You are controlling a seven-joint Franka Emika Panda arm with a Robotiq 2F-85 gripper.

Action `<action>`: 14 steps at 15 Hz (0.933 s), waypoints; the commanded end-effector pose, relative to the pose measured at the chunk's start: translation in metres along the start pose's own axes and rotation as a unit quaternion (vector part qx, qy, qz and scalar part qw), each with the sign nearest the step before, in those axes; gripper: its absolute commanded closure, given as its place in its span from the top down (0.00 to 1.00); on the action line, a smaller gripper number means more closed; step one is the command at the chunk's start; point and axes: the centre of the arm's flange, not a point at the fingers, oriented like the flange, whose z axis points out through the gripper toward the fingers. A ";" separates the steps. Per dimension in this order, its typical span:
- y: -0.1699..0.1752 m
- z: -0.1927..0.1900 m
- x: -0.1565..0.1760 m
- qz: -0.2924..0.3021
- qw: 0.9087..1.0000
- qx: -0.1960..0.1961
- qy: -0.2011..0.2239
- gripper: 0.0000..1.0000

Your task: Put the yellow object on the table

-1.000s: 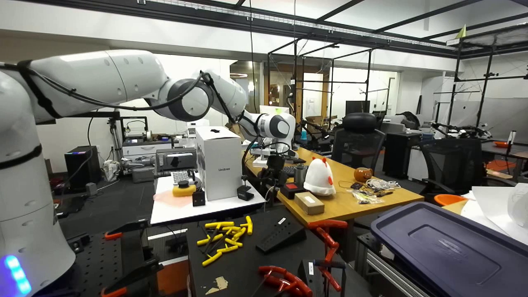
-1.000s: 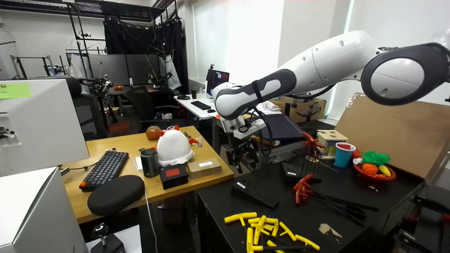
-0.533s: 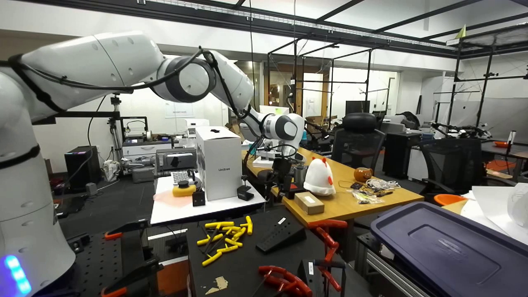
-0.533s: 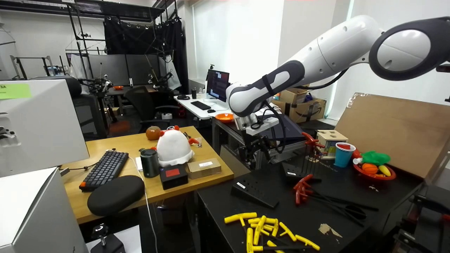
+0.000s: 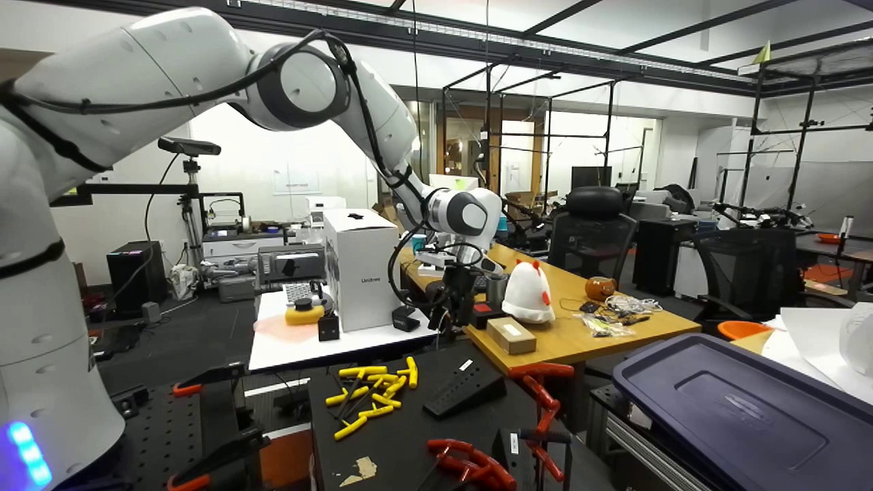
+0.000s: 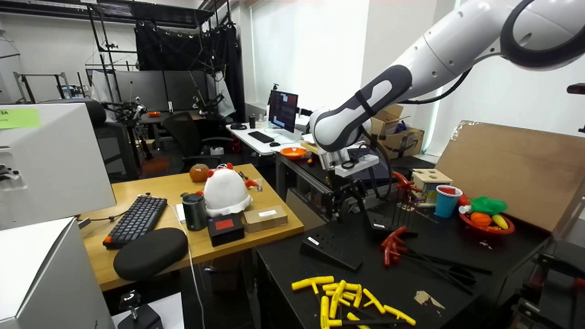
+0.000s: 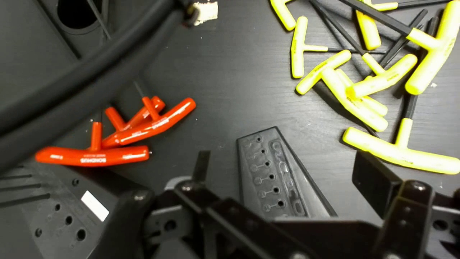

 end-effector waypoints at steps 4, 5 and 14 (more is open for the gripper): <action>0.040 0.012 -0.093 0.015 0.999 0.047 0.020 1.00; 0.045 0.014 -0.099 0.014 0.998 0.053 0.025 1.00; 0.088 0.029 -0.174 0.026 0.992 0.084 0.094 1.00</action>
